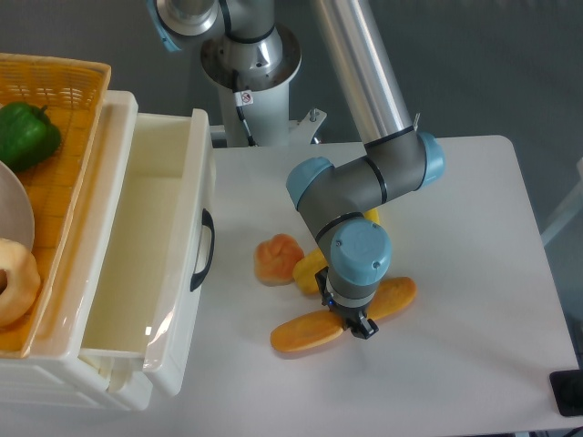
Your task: Pick up the long bread
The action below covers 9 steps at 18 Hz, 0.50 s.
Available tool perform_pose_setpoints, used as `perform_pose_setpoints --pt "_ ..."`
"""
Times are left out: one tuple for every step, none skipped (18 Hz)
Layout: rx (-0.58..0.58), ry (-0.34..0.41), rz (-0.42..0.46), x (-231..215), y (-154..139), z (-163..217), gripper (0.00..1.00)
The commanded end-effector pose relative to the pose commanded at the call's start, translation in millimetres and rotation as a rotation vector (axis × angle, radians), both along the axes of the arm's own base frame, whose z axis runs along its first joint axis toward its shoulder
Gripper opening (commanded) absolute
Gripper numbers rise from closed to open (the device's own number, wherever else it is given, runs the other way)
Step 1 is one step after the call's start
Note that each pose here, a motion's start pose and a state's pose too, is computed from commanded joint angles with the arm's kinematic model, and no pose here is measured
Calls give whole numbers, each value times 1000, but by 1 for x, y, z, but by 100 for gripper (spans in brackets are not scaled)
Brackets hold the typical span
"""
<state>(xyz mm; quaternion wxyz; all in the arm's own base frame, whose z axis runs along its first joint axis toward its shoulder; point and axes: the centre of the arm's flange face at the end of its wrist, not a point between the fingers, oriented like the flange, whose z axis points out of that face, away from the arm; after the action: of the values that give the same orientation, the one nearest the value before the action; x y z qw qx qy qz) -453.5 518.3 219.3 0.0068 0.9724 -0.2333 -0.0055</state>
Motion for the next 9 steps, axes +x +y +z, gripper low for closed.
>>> perform_pose_setpoints --pt "1 2 18 3 -1 9 0" --pt "-1 -2 46 4 -3 18 0" --pt "-1 -1 73 7 -4 27 0" --pt "-2 -3 112 9 -6 33 0" --pt "-3 -2 155 11 -7 39 0" --pt "-1 0 198 14 -8 48 0" --pt "-1 0 233 17 -11 58 0" --pt "-1 1 262 19 -13 67 0" --pt "1 2 291 22 -15 75 0"
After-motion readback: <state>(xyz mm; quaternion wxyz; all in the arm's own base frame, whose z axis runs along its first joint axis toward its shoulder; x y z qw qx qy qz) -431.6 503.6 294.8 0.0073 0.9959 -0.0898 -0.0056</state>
